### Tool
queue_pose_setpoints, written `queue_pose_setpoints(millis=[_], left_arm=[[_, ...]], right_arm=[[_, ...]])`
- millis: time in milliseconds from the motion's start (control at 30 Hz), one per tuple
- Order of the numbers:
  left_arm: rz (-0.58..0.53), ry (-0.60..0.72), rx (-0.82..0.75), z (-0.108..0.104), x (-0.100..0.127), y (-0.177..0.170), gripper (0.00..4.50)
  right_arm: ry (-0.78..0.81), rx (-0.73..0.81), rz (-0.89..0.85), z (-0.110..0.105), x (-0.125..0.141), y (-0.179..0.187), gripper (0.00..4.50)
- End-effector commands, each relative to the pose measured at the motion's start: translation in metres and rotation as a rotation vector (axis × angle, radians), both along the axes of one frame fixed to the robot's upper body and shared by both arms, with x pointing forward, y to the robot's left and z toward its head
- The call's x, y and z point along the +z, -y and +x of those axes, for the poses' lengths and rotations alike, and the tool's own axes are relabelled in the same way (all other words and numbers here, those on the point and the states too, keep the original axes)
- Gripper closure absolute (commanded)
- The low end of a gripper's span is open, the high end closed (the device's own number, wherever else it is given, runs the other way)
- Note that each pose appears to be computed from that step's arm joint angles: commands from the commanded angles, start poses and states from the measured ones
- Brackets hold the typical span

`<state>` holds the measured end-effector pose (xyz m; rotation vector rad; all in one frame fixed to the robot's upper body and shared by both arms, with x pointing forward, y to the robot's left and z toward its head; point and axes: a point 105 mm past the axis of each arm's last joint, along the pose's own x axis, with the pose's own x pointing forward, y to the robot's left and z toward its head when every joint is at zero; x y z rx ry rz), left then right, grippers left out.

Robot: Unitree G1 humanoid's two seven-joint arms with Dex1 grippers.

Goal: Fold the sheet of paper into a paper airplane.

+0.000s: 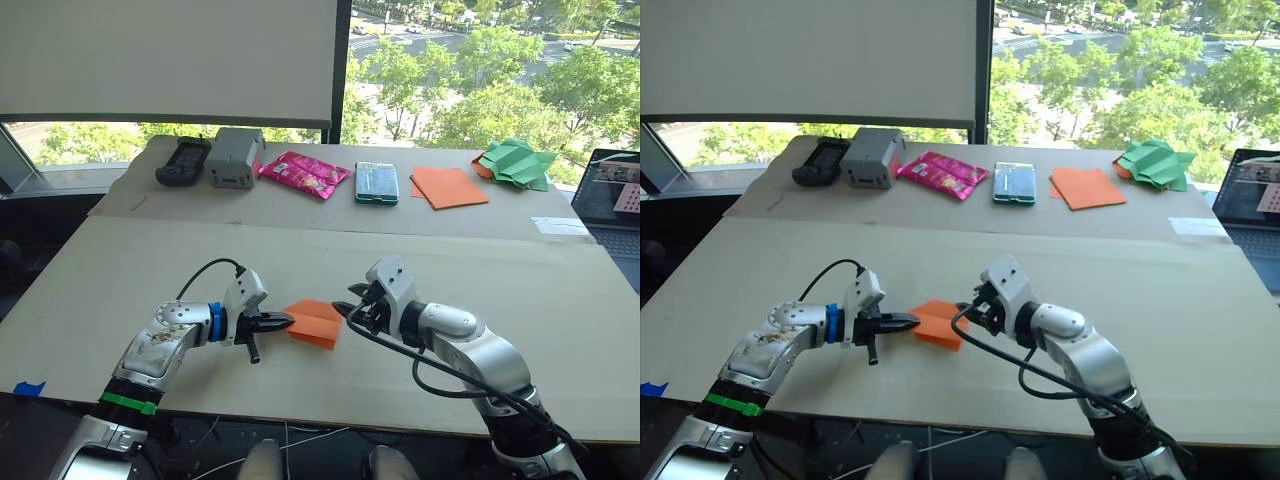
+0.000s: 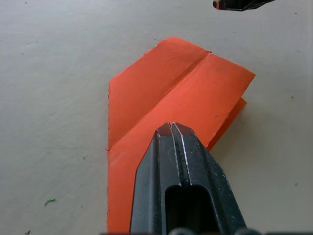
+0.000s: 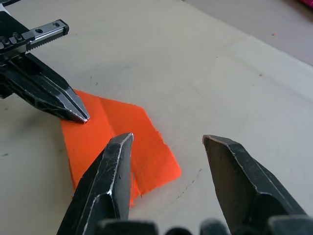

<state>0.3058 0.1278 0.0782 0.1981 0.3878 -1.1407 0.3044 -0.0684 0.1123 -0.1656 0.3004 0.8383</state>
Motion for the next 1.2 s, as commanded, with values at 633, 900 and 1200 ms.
queue_pose_setpoints(millis=[633,900,1200], left_arm=[[0.001,0.044,-0.033,-0.009,0.007,0.007,4.50],[0.002,0.043,-0.032,-0.009,0.008,0.006,4.50],[0.007,0.040,-0.034,-0.011,0.008,0.006,4.50]], right_arm=[[-0.512,-0.009,0.355,0.007,-0.010,-0.005,1.92],[-0.538,-0.013,0.366,0.014,-0.016,-0.014,1.92],[-0.531,-0.029,0.379,0.018,-0.016,-0.009,3.37]])
